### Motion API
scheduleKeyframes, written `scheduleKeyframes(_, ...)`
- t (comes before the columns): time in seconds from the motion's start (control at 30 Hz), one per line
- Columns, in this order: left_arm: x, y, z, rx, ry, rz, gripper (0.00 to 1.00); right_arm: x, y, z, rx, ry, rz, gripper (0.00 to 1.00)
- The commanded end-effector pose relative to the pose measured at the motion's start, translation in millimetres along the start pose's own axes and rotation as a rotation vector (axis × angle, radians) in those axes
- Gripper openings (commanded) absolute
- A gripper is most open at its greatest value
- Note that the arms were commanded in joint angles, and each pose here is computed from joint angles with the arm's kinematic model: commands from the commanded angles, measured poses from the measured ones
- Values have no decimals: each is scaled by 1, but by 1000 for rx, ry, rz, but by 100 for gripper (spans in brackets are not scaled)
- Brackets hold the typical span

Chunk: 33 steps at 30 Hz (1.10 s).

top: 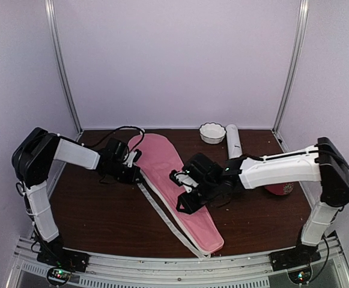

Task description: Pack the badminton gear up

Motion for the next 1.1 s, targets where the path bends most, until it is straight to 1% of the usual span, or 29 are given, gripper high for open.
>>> scheduleKeyframes(0.0,-3,23,-3,-21,-21,-48,0,44,-14,3,-65,68,-77,33)
scheduleKeyframes(0.1,-3,27,-3,-33,-16,-50,0,46,-51,-3,-96,84,-25,34)
scheduleKeyframes(0.17,-3,28,-2,-38,-10,-48,0,46,-78,-8,-89,90,1,37)
scheduleKeyframes(0.23,-2,30,-2,-42,-4,-46,0,48,-101,-12,-59,80,20,41)
scheduleKeyframes(0.33,-2,33,1,-39,7,-54,0,55,-127,-10,16,58,56,44)
scheduleKeyframes(0.5,-7,34,1,-34,3,-47,0,70,-151,9,77,80,89,44)
scheduleKeyframes(0.6,-6,34,5,-45,28,-44,0,76,-166,14,63,101,111,42)
scheduleKeyframes(0.73,-5,37,2,-67,17,-51,0,70,-190,11,11,117,156,40)
scheduleKeyframes(0.87,-5,37,-2,-89,-6,-56,0,57,-192,9,-5,115,158,37)
scheduleKeyframes(1.0,-4,32,-9,-113,-21,-61,0,41,-177,15,-2,110,158,33)
scheduleKeyframes(1.07,-3,27,-16,-139,-26,-63,0,37,-165,21,1,119,135,31)
Point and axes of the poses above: each gripper's point midway between its finger pads, its own x axis back along the fingers, its own z axis along the line the jaws close on, y = z × x, the point moved 1 cm from there along x, back along the fingers, and after that the axes turned 4 degrees about x, right-handed, at the moved point
